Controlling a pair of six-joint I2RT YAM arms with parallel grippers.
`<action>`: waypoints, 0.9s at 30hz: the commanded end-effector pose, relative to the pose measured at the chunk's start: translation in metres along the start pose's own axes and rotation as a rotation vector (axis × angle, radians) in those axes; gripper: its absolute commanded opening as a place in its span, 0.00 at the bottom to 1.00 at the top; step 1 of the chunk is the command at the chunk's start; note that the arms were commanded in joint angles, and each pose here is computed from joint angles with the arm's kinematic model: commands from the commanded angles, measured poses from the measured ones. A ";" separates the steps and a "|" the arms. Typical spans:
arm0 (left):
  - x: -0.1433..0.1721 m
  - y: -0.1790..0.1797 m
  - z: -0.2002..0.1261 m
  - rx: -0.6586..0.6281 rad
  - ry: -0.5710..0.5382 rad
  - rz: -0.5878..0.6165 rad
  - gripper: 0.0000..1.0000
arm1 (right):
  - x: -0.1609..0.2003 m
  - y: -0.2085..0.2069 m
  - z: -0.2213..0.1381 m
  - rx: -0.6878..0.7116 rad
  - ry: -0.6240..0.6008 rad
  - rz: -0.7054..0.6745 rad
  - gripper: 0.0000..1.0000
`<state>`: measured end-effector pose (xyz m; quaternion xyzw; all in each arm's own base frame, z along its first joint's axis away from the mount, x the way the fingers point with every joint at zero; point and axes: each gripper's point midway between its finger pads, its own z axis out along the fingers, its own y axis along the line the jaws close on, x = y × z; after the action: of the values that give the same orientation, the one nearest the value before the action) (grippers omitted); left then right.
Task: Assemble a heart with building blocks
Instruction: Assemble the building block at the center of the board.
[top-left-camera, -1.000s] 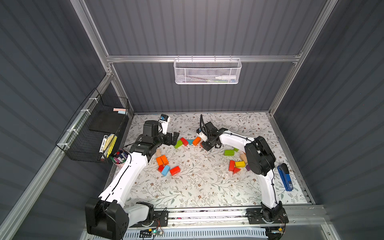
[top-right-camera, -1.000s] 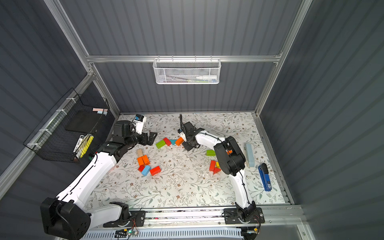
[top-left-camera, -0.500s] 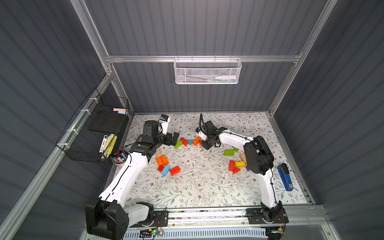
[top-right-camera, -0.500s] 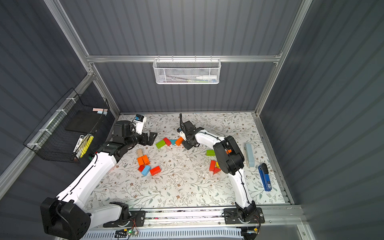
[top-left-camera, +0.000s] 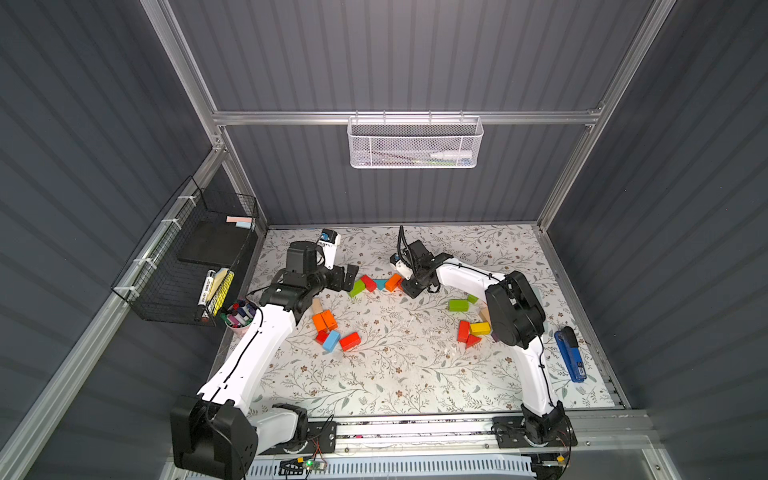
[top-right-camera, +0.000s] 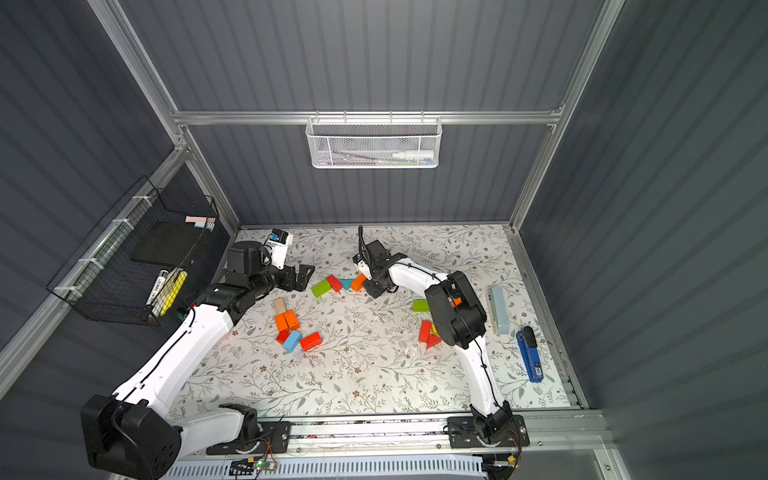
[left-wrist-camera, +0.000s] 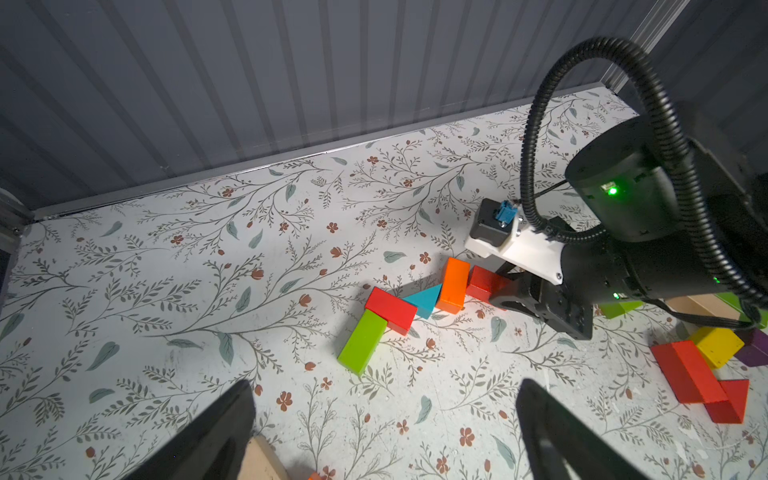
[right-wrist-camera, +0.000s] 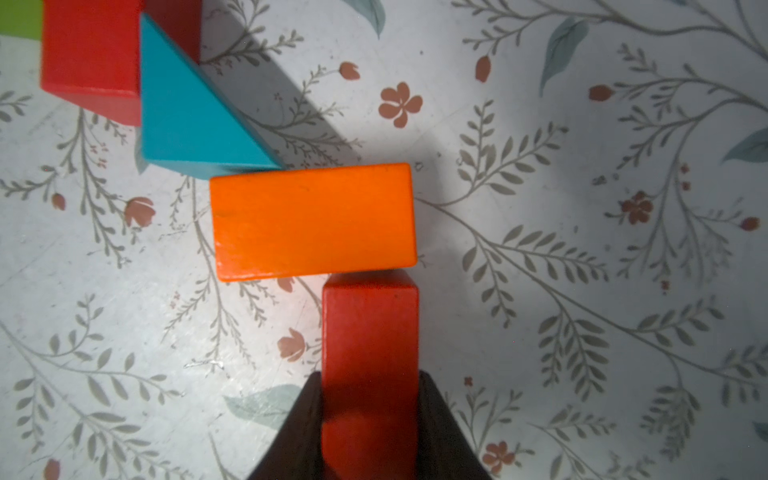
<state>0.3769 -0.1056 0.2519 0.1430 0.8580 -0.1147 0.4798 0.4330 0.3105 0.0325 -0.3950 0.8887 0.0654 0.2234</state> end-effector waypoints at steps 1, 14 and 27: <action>0.003 -0.002 0.000 0.015 0.010 0.019 0.99 | 0.010 0.002 0.012 -0.022 0.041 -0.027 0.25; 0.004 -0.002 0.000 0.016 0.013 0.020 0.99 | 0.011 0.003 0.013 -0.027 0.043 -0.034 0.31; 0.006 -0.002 0.002 0.019 0.020 0.019 0.99 | 0.010 0.001 -0.006 -0.010 0.031 -0.036 0.56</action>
<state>0.3769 -0.1058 0.2517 0.1465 0.8576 -0.1134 0.4798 0.4315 0.3100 0.0295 -0.4058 0.8854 0.0640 0.2173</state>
